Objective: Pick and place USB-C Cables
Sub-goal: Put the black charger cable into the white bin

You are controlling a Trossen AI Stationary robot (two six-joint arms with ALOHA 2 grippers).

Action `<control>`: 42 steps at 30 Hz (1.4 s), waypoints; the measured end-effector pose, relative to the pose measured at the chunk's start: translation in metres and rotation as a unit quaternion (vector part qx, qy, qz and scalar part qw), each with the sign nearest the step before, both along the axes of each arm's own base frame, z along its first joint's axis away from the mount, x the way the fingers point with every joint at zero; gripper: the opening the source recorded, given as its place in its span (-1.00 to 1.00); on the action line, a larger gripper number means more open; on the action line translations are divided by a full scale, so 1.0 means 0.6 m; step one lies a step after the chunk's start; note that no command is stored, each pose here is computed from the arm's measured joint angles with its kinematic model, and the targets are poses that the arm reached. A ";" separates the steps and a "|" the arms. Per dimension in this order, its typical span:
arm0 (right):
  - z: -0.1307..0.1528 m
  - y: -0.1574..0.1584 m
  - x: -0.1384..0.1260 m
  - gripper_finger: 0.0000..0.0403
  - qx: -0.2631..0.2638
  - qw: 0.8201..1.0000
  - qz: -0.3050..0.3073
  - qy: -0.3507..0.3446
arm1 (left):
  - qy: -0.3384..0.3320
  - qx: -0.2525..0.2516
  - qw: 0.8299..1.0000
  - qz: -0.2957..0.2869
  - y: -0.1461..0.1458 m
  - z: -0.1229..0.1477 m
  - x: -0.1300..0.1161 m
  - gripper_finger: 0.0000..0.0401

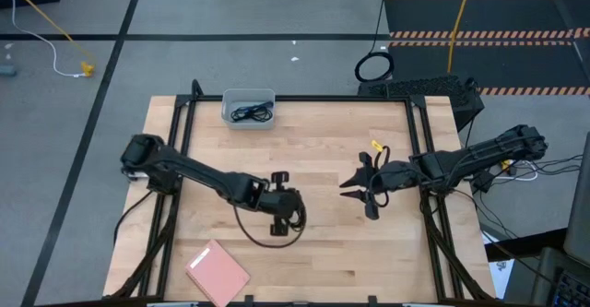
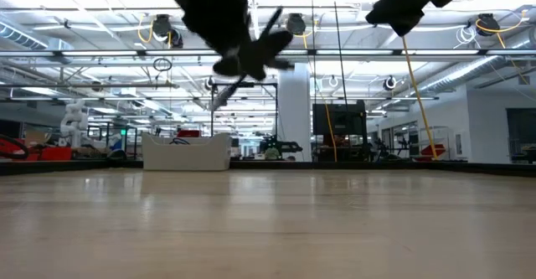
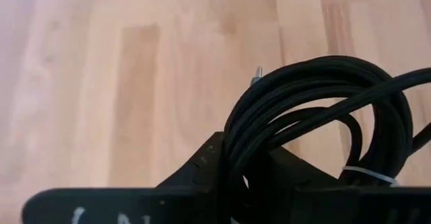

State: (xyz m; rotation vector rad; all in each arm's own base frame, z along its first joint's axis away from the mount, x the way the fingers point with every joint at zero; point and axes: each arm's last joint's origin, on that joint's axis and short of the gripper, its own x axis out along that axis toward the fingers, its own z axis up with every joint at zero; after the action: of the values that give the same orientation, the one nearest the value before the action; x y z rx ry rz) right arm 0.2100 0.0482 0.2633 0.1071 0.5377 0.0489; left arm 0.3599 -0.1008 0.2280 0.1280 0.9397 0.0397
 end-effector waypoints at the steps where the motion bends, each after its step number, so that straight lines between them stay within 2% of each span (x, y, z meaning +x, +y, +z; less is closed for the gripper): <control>1: 0.002 0.000 0.001 -0.54 0.003 1.000 -0.005 -0.006 | -0.007 0.002 1.000 0.003 0.002 0.010 -0.004 -0.68; 7: 0.012 0.001 0.006 -0.54 0.004 0.999 -0.010 -0.041 | -0.022 0.016 1.000 -0.002 0.011 0.053 -0.030 -0.74; 15: 0.012 0.001 0.007 -0.54 -0.002 0.999 -0.006 -0.044 | -0.050 0.029 0.998 0.003 0.026 0.107 -0.066 -0.68; 20: 0.012 0.001 0.007 -0.54 -0.003 0.999 -0.006 -0.044 | -0.073 0.037 0.996 0.028 0.042 0.146 -0.099 -0.73; 29: 0.011 0.000 0.006 -0.54 -0.015 0.999 0.000 -0.042 | -0.115 0.067 0.984 0.121 0.091 0.204 -0.159 -0.70; 38: -0.005 0.000 0.004 -0.54 -0.024 0.999 0.003 -0.031 | -0.171 0.053 0.974 0.140 0.120 0.257 -0.225 -0.70; 42: -0.005 0.000 0.004 -0.54 -0.027 0.999 0.005 -0.032 | -0.196 0.051 0.970 0.135 0.127 0.265 -0.261 -0.72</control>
State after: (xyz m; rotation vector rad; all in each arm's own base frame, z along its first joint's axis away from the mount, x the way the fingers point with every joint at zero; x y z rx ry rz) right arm 0.2121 0.0480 0.2605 0.0491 0.4759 0.0467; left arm 0.2032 -0.0245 0.3872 0.0823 0.5540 0.3548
